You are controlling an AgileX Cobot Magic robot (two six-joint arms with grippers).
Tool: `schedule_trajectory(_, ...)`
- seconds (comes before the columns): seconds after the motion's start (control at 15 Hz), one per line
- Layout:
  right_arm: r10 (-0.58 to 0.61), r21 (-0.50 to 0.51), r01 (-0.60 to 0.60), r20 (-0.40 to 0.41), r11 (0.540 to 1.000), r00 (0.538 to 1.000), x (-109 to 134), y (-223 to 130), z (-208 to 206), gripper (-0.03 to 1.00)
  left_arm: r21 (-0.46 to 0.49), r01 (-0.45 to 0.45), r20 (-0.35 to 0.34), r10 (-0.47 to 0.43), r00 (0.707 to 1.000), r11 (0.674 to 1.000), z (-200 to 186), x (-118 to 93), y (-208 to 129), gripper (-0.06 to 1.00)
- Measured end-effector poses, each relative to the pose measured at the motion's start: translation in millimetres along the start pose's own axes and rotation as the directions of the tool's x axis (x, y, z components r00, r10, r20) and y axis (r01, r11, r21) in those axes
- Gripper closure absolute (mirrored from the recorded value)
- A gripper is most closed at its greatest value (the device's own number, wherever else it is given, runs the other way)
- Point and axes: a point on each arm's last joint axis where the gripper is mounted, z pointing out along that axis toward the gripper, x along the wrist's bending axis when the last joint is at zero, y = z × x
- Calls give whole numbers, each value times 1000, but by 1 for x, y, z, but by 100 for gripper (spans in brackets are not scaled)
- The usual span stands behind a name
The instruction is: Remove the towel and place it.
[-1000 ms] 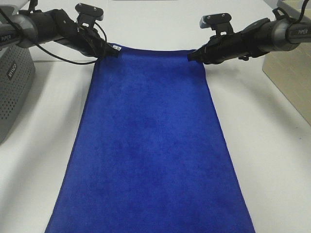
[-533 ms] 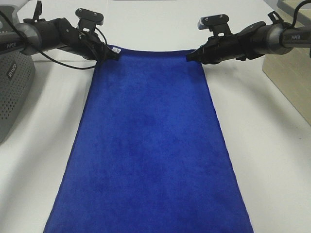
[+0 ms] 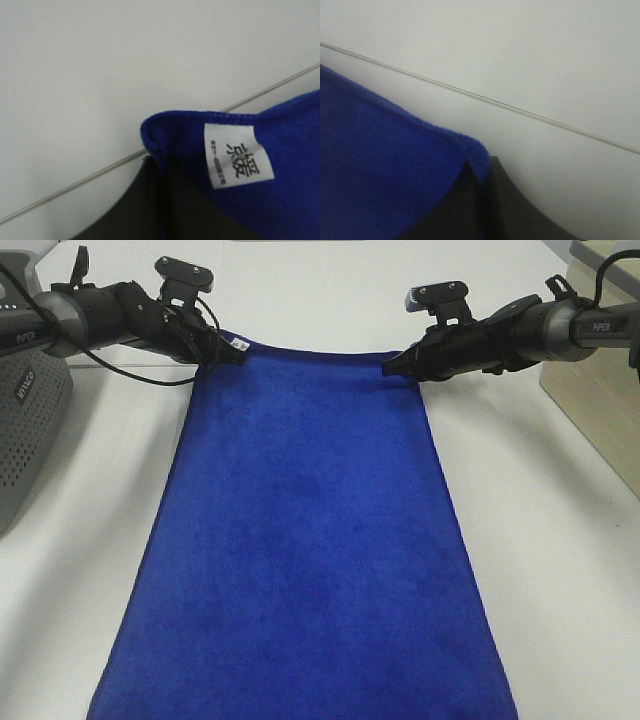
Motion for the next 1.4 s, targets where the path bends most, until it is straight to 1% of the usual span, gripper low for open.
schedule_trajectory(0.13,0,0,0,0,1000,1000,0,0,0,94,0,1,-4,-1,1000,1000,4,0,-5,94)
schedule_trajectory(0.2,1,0,-1,0,1000,1000,0,0,0,92,2,2,-6,-2,1000,1000,6,0,-8,92)
schedule_trajectory(0.27,4,-1,-4,-1,1000,1000,0,0,0,86,1,2,-8,-2,1000,1000,7,0,-9,86)
schedule_trajectory(0.33,9,-3,-9,0,1000,1000,0,0,0,77,-7,2,-12,-2,1000,1000,7,0,-9,75)
schedule_trajectory(0.47,21,-7,-21,-1,1000,1000,0,1,0,53,-9,7,-13,-7,1000,1000,7,0,-8,52)
schedule_trajectory(0.53,21,-3,-21,-11,1000,1000,1,0,0,44,-9,15,-13,-15,1000,1000,7,0,-8,43)
schedule_trajectory(0.6,19,10,-19,-40,1000,999,4,-1,0,38,-8,17,-13,-17,1000,1000,7,0,-8,34)
schedule_trajectory(0.67,10,31,-8,-72,999,997,7,-2,-1,36,5,17,-6,-17,1000,1000,7,0,-10,30)
schedule_trajectory(0.73,-12,67,19,-104,998,995,10,-1,-5,34,46,9,16,-10,1000,999,4,-2,-10,28)
schedule_trajectory(0.8,-28,92,38,-113,995,993,12,2,-9,33,68,3,32,-5,999,998,-1,-3,-6,27)
schedule_trajectory(0.87,-28,92,38,-113,995,993,12,2,-9,33,68,3,32,-5,999,998,-1,-3,-6,27)
schedule_trajectory(1.07,-68,209,97,-140,973,988,17,11,-29,33,119,-23,82,13,997,993,-28,-4,24,27)
schedule_trajectory(1.13,-67,264,109,-163,958,984,21,17,-42,33,155,-24,109,8,994,988,-42,-6,34,27)
schedule_trajectory(1.2,-54,321,112,-184,940,981,25,26,-59,33,213,-27,136,-3,991,977,-54,-7,41,27)
schedule_trajectory(1.27,-13,437,106,-209,893,978,33,37,-88,33,319,-27,160,-25,987,947,-77,-9,50,27)
schedule_trajectory(1.33,50,528,61,-194,847,980,40,49,-118,33,434,-20,163,-56,985,901,-103,-9,58,27)
schedule_trajectory(1.4,93,582,19,-162,813,982,44,58,-140,33,510,-18,159,-74,985,860,-123,-8,64,27)
